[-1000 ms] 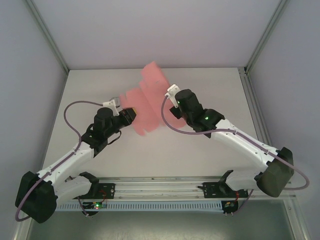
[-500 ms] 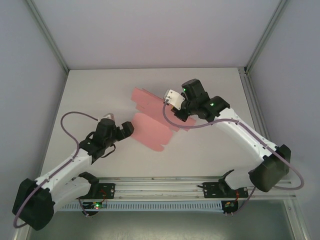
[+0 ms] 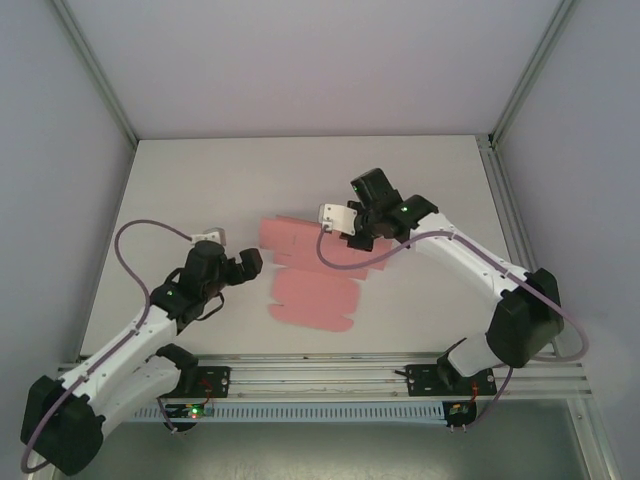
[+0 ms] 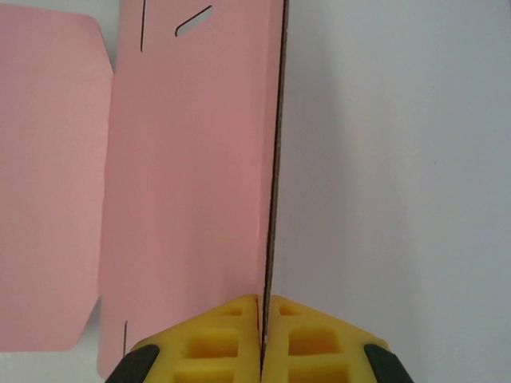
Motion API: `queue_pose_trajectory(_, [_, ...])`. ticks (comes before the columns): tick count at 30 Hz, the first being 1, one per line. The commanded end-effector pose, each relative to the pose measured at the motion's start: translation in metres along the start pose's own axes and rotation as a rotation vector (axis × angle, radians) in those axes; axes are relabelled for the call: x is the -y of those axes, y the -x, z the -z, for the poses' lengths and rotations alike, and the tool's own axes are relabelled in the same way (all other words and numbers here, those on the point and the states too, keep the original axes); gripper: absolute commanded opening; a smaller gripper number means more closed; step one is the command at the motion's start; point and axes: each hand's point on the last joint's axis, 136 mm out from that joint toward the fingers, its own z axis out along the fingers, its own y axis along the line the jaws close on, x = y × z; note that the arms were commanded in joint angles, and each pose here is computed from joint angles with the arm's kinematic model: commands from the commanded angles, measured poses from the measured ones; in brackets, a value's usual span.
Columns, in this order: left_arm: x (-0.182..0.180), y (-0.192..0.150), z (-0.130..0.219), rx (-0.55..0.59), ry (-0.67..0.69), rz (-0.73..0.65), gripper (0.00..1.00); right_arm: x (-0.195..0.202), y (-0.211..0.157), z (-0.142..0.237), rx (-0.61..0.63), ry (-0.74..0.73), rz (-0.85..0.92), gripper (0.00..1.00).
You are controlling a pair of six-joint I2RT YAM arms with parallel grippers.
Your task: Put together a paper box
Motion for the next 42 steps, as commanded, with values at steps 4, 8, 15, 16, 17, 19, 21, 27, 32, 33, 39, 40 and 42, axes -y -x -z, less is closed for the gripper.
queue_pose_trajectory(4, [0.053, 0.046, -0.006, 0.102, -0.175, -0.228, 1.00, 0.007, 0.010, 0.010, 0.090, -0.113, 0.199, 0.00])
queue_pose_trajectory(8, [0.062, 0.061, -0.012, 0.133, -0.210, -0.231, 1.00, 0.022, 0.016, 0.013, 0.159, -0.311, 0.261, 0.00])
queue_pose_trajectory(15, [0.116, 0.077, 0.025, 0.128, -0.402, -0.579, 0.98, 0.006, 0.015, 0.030, 0.151, -0.166, 0.244, 0.00])
queue_pose_trajectory(16, [0.125, 0.076, 0.029, 0.117, -0.429, -0.644, 0.98, 0.005, 0.015, 0.030, 0.149, -0.153, 0.242, 0.00])
queue_pose_trajectory(17, [0.130, 0.076, 0.031, 0.101, -0.437, -0.715, 0.98, 0.004, 0.014, 0.029, 0.142, -0.146, 0.240, 0.00])
queue_pose_trajectory(19, [0.133, 0.079, 0.030, 0.076, -0.402, -0.820, 0.95, 0.002, 0.011, 0.028, 0.125, -0.119, 0.235, 0.00])
queue_pose_trajectory(21, [0.133, 0.090, 0.025, 0.070, -0.352, -0.868, 0.90, 0.001, 0.009, 0.027, 0.109, -0.095, 0.218, 0.00])
queue_pose_trajectory(27, [0.148, 0.095, 0.027, 0.034, -0.382, -1.017, 0.78, 0.002, 0.013, 0.032, 0.123, -0.057, 0.186, 0.00])
queue_pose_trajectory(32, [0.161, 0.094, 0.024, -0.009, -0.405, -1.117, 0.73, -0.001, 0.016, 0.039, 0.128, 0.007, 0.165, 0.00])
queue_pose_trajectory(33, [0.162, 0.093, 0.022, -0.021, -0.402, -1.140, 0.73, -0.003, 0.014, 0.038, 0.117, 0.020, 0.169, 0.00])
queue_pose_trajectory(39, [0.157, 0.091, 0.013, -0.085, -0.348, -1.222, 0.71, -0.002, 0.010, 0.036, 0.102, 0.034, 0.158, 0.00])
queue_pose_trajectory(40, [0.155, 0.089, 0.015, -0.096, -0.348, -1.232, 0.71, -0.001, 0.010, 0.037, 0.101, 0.031, 0.157, 0.00])
queue_pose_trajectory(42, [0.151, 0.083, 0.019, -0.093, -0.357, -1.260, 0.71, 0.003, 0.008, 0.038, 0.098, 0.015, 0.145, 0.00])
